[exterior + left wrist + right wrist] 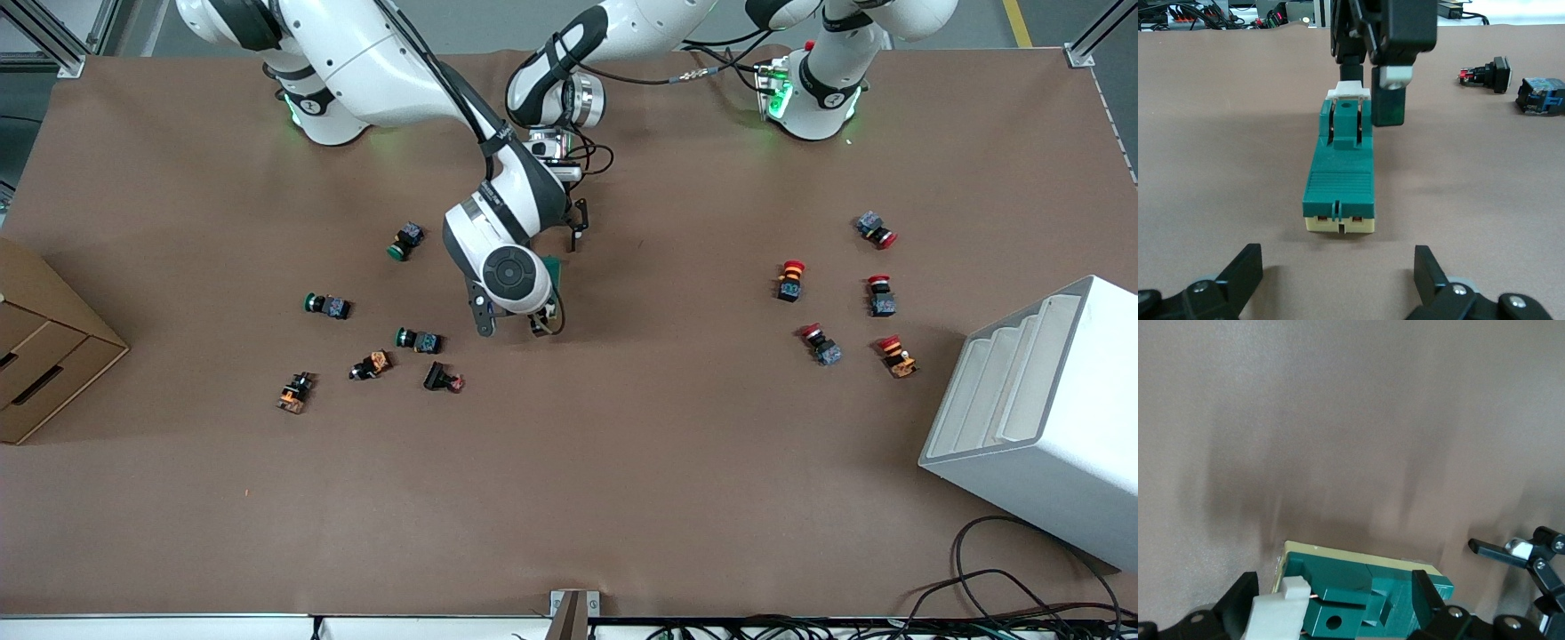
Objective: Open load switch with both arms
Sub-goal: 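Push the white lever down with the right gripper to close it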
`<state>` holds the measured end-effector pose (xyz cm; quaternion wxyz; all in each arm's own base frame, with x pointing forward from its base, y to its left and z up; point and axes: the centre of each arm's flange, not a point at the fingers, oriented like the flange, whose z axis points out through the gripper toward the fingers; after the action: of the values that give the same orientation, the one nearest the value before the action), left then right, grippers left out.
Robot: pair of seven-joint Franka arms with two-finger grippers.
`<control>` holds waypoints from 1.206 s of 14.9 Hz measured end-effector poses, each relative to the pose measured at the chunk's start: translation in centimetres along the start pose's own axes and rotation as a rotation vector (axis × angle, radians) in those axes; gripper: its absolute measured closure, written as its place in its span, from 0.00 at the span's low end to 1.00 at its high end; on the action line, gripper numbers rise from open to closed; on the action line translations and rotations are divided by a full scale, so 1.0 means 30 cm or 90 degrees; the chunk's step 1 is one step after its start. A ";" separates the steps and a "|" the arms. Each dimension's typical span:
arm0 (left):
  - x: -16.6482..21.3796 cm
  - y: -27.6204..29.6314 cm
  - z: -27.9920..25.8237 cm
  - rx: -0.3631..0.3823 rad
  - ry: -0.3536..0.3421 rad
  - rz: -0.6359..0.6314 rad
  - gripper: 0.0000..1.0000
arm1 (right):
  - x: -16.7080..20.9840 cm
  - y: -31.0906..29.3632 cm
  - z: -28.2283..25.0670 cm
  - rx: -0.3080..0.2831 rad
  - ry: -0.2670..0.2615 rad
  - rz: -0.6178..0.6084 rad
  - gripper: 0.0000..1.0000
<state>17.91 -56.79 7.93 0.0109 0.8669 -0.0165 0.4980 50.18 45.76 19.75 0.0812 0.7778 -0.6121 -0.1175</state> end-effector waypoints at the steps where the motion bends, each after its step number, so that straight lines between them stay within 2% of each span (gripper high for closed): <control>1: 0.000 0.000 0.000 0.000 0.000 0.000 0.00 | -0.006 0.002 -0.002 0.000 0.001 0.002 0.00; 3: 0.000 0.000 0.000 0.000 0.000 0.000 0.00 | -0.019 0.008 -0.023 -0.015 0.005 0.002 0.00; 8: 0.000 0.000 0.000 0.000 0.001 0.000 0.00 | -0.076 0.051 -0.114 -0.086 0.025 -0.018 0.00; 14: -0.002 0.001 0.000 0.001 0.003 -0.001 0.00 | -0.144 0.101 -0.109 -0.107 0.039 -0.040 0.00; 18: -0.002 0.001 0.000 0.001 0.003 -0.001 0.00 | -0.153 0.135 -0.093 -0.143 0.056 -0.046 0.00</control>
<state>17.88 -56.82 7.88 0.0104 0.8658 -0.0154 0.5000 46.15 49.20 23.90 0.1906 0.7897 -0.5625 -0.1539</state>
